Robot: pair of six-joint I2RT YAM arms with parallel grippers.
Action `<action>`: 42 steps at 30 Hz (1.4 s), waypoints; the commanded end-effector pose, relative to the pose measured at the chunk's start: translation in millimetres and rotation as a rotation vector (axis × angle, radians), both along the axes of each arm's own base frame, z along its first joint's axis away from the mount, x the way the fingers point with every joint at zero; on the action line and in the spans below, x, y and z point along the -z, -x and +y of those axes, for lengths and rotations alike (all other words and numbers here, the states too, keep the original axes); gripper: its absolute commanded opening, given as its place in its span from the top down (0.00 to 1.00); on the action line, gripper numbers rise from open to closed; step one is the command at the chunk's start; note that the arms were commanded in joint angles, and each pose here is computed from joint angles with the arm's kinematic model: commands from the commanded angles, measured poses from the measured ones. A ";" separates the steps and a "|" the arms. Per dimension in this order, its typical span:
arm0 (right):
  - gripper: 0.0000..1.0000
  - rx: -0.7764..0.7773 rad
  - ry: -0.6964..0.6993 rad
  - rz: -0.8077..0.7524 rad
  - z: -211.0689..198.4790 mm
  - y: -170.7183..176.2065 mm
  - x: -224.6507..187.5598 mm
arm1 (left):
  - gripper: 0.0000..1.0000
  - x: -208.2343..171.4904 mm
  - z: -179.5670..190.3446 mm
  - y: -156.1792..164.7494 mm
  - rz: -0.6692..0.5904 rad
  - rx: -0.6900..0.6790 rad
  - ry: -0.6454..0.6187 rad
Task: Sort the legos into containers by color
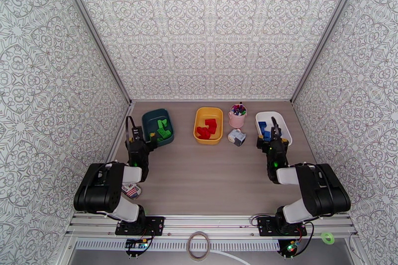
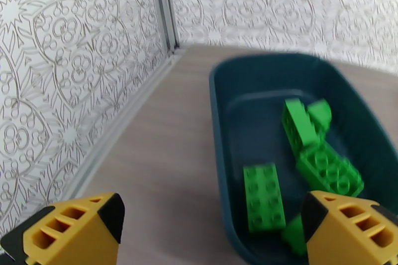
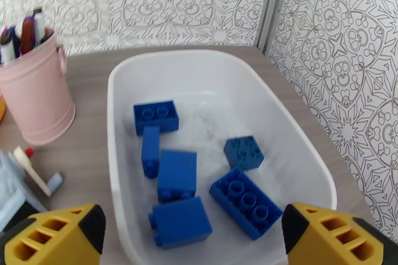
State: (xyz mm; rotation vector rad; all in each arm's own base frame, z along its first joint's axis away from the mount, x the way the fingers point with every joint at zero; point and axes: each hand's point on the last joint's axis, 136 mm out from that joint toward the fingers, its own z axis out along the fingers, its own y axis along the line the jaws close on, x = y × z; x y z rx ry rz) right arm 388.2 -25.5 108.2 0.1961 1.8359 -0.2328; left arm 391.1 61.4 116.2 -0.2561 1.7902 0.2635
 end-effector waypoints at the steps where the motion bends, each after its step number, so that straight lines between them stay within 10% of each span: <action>1: 0.01 -0.015 -0.030 -0.039 2.5 -6.5 -10.2 | 0.01 2.5 -2.3 -2.7 0.011 0.021 0.026; 42: 0.01 -0.015 -0.027 -0.048 2.0 -5.6 -12.2 | 0.01 2.8 -2.7 -2.5 0.011 0.021 0.025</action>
